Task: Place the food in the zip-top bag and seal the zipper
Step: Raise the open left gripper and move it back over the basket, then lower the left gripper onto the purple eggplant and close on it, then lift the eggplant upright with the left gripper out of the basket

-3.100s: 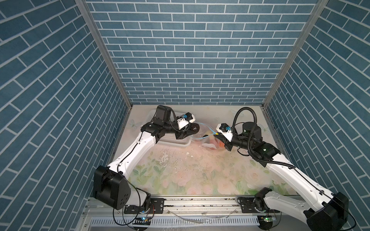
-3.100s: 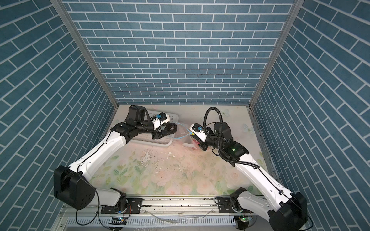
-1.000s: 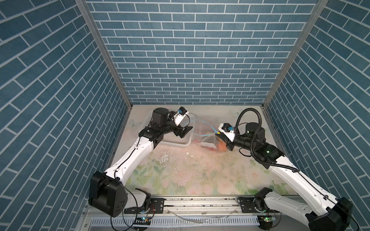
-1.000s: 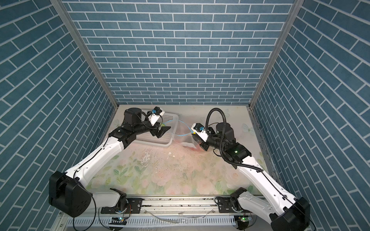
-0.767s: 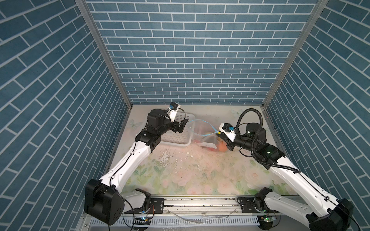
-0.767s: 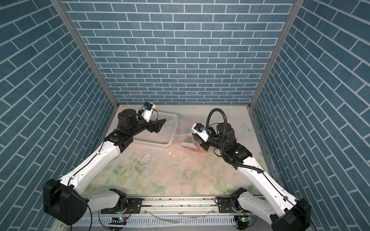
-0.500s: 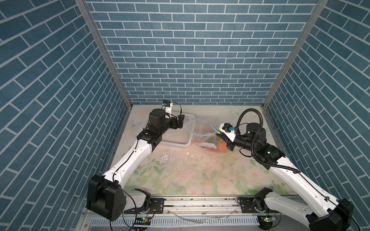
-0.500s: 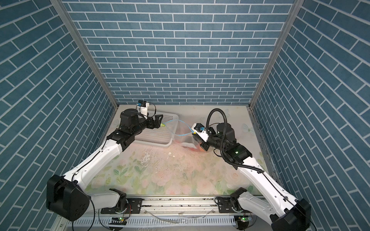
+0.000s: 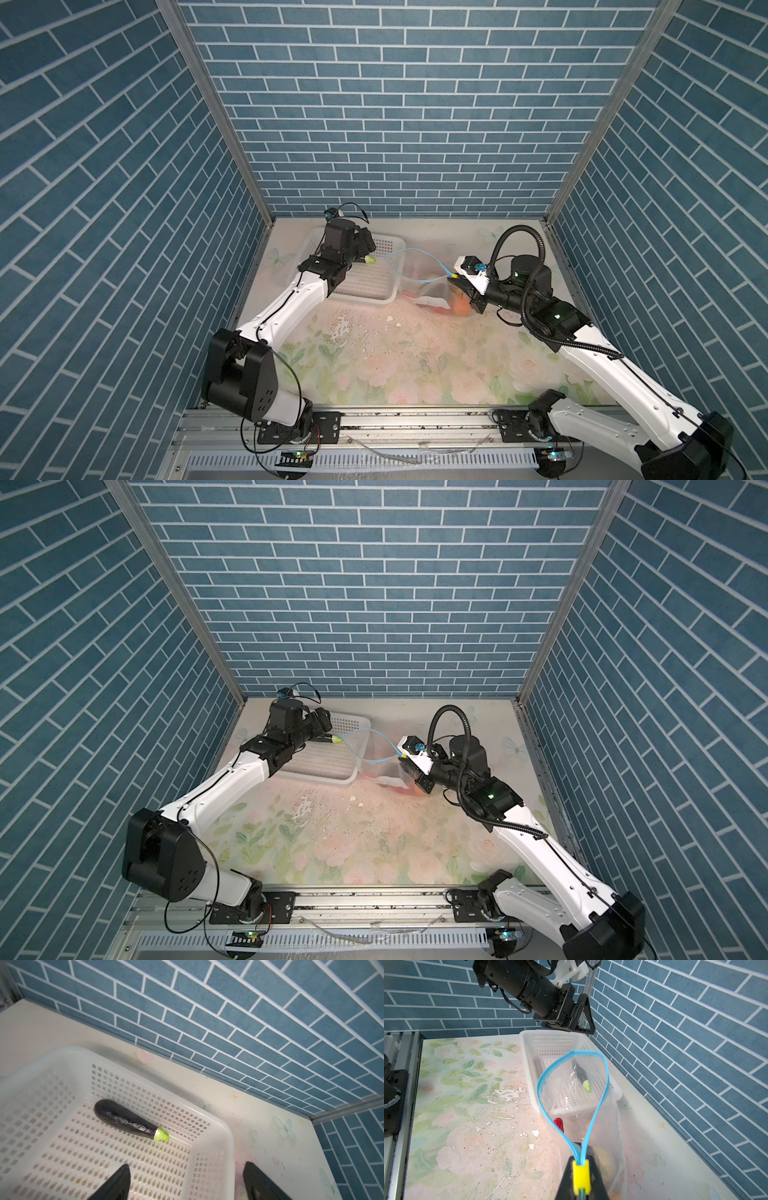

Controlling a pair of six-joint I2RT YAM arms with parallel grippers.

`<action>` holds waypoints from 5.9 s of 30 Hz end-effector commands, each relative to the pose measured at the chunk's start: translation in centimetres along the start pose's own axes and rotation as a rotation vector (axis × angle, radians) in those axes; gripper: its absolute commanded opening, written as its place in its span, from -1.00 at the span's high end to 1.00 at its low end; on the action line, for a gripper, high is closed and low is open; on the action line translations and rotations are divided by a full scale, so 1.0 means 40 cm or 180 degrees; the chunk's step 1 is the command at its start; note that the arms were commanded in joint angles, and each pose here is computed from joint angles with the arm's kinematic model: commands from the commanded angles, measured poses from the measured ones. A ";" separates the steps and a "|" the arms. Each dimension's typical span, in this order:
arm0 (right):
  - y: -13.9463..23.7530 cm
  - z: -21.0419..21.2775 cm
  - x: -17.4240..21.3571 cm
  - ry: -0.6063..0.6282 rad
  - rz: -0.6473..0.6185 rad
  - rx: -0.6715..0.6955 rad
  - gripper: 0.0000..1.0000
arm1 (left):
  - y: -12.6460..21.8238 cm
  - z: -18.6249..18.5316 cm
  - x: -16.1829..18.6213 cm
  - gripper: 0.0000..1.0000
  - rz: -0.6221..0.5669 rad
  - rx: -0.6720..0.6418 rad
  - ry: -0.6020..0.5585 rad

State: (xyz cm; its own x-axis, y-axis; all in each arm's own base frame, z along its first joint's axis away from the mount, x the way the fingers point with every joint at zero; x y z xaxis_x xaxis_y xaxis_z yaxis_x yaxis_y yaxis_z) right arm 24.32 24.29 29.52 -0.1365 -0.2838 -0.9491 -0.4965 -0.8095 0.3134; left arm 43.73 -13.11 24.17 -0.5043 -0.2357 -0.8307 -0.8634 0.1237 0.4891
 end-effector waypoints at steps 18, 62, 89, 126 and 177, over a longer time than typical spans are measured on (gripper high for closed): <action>-0.017 0.005 -0.011 0.0081 -0.0056 -0.0085 1.00 | -0.137 0.169 0.073 -0.44 0.0181 -0.1131 0.1464; -0.033 0.002 -0.009 0.0064 -0.0025 -0.0114 1.00 | -0.374 0.297 0.222 -0.21 0.0995 -0.1521 0.1780; -0.024 0.003 -0.003 0.0077 -0.0038 -0.0088 1.00 | -0.392 0.315 0.262 0.01 0.1208 -0.1489 0.1642; -0.008 0.006 0.002 0.0095 -0.0070 -0.0046 1.00 | 0.015 -0.097 -0.166 0.28 -0.1653 0.0378 -0.0478; 0.012 -0.005 -0.013 0.0078 -0.0115 0.0104 1.00 | 0.410 -0.297 -0.034 0.55 -0.2514 0.3056 -0.1123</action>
State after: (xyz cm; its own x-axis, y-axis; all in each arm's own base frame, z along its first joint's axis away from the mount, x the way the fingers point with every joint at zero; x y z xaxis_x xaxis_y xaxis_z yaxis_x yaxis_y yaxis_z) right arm 24.60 24.00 28.51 -0.1412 -0.2882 -0.9471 -0.5177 -0.7940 0.3188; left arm 30.61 -22.14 36.53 0.2616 -0.3069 -0.9151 -0.5227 0.7520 -0.4016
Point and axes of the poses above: each gripper's point midway between its finger pads, its own y axis back along the fingers, its own z axis along the line the jaws close on, x = y × z, the point moved 1 cm from there along y, back along the fingers, and after that the axes turned 14 degrees about -y, right-handed, at the moved point
